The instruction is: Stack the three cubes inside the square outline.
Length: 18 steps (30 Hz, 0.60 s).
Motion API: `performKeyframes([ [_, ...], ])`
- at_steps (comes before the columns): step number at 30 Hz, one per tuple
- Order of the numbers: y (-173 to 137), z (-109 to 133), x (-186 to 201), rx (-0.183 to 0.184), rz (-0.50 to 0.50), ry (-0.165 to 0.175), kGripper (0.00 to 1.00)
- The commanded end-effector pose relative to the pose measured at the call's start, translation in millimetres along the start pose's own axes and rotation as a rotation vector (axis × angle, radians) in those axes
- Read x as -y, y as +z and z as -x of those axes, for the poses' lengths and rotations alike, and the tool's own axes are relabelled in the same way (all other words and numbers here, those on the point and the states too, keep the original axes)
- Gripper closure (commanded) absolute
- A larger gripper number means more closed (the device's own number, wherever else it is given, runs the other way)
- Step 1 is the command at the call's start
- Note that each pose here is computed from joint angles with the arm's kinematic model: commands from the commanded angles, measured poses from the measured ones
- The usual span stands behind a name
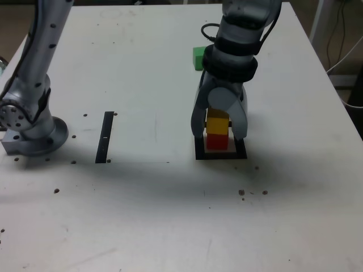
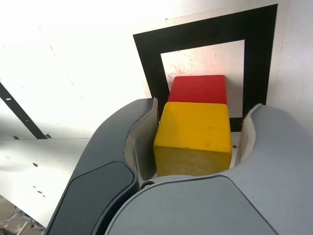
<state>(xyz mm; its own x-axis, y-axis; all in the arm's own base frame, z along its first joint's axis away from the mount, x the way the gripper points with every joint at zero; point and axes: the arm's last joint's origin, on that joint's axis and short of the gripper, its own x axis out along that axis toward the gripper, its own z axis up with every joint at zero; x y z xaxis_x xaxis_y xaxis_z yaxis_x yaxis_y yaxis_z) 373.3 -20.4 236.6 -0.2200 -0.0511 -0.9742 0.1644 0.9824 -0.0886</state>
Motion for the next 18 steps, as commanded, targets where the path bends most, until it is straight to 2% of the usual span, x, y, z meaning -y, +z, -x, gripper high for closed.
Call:
performKeyframes([
  [1,-3,4,0,0.013,0.0,0.003,0.02],
  [9,-18,16,2,0.029,0.0,0.018,0.01],
  [18,-44,41,5,0.061,0.008,0.06,0.01],
])
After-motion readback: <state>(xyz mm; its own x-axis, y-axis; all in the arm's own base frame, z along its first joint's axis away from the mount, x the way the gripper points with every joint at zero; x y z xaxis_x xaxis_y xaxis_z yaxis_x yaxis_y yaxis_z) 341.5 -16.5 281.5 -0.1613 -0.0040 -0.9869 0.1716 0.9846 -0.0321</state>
